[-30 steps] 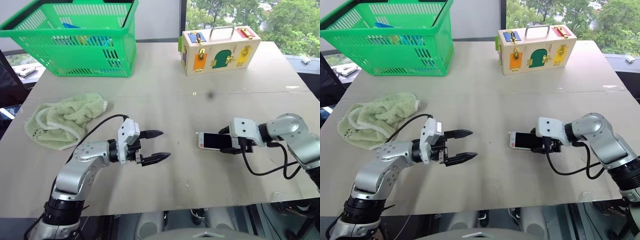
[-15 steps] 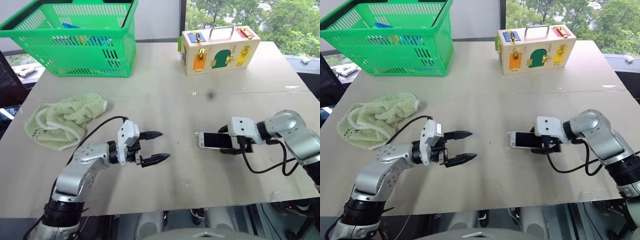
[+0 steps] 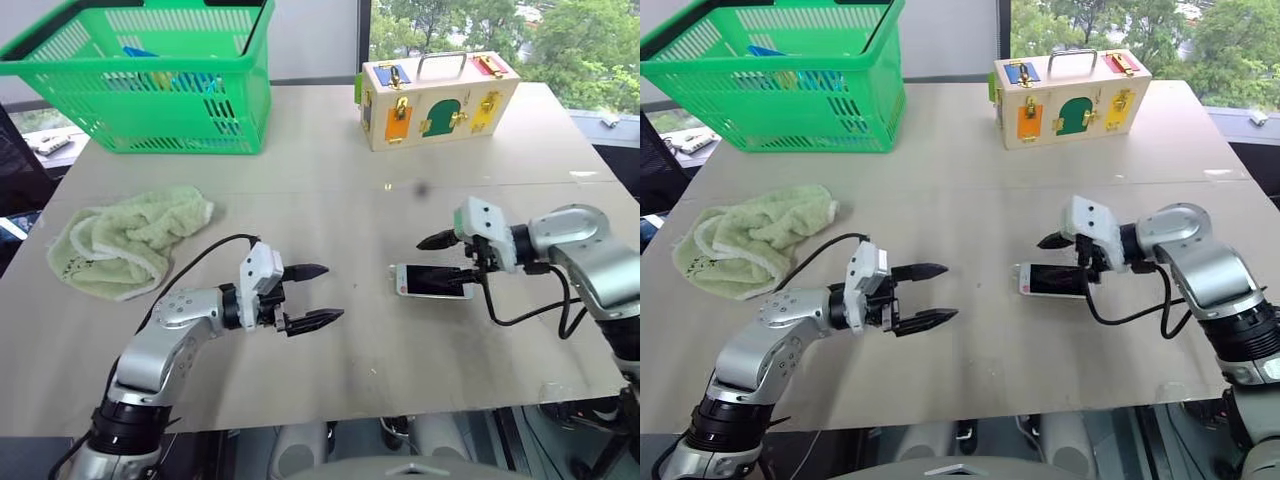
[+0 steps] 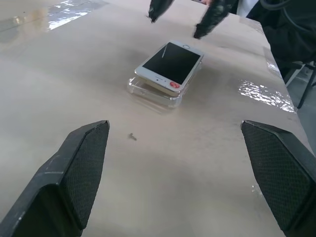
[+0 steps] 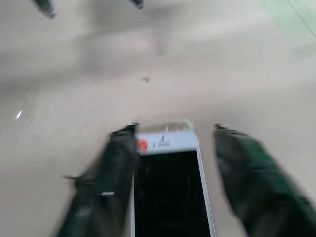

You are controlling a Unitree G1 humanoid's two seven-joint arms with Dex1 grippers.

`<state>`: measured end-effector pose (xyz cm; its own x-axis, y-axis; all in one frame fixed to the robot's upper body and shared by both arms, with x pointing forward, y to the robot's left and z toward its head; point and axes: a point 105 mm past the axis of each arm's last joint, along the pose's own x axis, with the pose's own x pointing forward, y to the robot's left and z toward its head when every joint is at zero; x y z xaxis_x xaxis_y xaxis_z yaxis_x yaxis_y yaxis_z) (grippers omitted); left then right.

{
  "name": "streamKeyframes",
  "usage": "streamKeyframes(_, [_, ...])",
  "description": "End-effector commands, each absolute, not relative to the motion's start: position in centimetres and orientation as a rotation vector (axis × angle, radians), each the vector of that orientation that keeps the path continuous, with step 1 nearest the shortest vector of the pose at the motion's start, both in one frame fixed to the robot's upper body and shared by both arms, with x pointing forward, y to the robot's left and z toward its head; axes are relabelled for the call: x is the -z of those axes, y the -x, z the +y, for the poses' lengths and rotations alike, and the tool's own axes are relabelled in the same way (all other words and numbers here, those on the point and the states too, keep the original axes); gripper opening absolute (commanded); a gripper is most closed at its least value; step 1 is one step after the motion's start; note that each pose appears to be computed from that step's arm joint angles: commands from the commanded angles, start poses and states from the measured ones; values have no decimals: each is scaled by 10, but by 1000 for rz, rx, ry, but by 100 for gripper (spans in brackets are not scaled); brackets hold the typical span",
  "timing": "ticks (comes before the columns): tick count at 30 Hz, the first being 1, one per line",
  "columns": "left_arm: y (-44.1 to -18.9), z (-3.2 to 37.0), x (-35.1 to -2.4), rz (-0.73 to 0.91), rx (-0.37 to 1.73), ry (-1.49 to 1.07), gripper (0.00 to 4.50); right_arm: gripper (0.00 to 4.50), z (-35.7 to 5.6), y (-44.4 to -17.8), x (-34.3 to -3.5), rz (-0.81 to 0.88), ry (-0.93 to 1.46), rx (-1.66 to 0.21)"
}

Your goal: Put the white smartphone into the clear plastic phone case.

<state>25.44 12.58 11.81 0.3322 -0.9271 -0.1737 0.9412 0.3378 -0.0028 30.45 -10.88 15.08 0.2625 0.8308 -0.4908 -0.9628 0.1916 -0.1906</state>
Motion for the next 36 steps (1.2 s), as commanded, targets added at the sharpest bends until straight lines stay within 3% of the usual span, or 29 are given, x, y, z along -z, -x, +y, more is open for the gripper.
streamKeyframes(1, [-253,123,-125,112,1229,-112,440,76,-111,-313,-138,351,500,-1204])
streamKeyframes(3, [-253,122,-125,112,1226,-111,440,3,-114,-311,-116,427,532,-1192])
streamKeyframes(10, [-254,120,-124,109,1225,-109,440,3,-116,-305,-70,567,621,-1190])
streamKeyframes(36, [-259,118,-122,109,1205,-110,440,3,-125,-294,-11,833,625,-1177])
